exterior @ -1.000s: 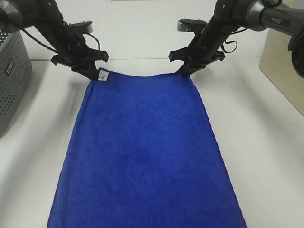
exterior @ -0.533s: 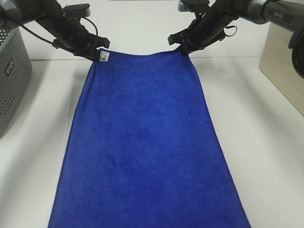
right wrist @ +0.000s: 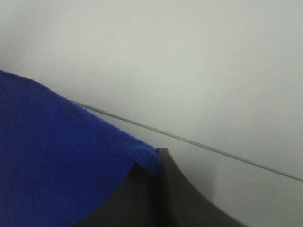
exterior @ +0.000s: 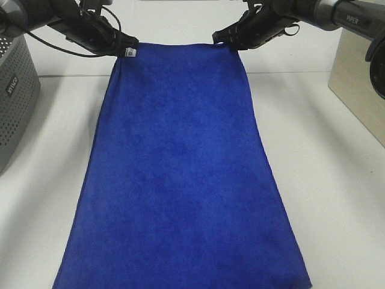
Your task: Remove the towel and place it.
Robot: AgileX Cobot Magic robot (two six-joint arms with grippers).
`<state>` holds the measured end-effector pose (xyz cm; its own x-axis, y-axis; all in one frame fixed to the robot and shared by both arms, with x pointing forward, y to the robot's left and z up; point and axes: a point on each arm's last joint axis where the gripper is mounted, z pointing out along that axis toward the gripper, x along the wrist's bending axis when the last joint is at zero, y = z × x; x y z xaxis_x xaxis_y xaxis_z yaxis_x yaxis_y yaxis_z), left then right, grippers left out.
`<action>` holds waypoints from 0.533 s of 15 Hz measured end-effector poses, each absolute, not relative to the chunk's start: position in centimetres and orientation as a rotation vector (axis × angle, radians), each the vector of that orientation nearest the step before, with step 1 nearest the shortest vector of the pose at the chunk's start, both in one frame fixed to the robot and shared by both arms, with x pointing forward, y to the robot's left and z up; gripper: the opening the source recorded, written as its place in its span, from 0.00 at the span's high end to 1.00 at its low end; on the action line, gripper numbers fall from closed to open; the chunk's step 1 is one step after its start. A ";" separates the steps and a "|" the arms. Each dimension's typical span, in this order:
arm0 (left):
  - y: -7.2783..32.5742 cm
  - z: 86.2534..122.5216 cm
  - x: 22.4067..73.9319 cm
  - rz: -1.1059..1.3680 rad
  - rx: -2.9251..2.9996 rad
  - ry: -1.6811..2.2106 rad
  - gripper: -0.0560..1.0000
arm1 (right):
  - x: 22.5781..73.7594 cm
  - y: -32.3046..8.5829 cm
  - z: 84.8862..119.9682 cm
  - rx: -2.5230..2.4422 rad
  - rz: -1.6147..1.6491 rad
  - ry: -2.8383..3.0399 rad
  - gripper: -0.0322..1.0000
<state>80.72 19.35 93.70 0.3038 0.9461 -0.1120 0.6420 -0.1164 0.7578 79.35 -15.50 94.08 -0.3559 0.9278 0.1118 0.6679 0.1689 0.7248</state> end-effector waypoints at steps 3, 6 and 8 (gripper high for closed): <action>19.4 93.9 81.1 0.584 1.826 1.387 0.93 | 79.6 -15.5 93.6 1.507 1.012 2.080 0.95; 19.5 93.6 81.2 0.609 1.833 1.366 0.93 | 79.7 -15.5 91.9 1.523 0.990 2.097 0.95; 19.5 93.0 81.3 0.617 1.838 1.362 0.93 | 79.9 -15.5 91.7 1.518 0.998 2.082 0.95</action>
<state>81.32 19.48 93.04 0.3166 0.9470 -0.0545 0.5838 -0.1492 0.7980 79.85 -15.50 91.75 -0.3466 0.9322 0.1045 0.6653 0.1658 0.7280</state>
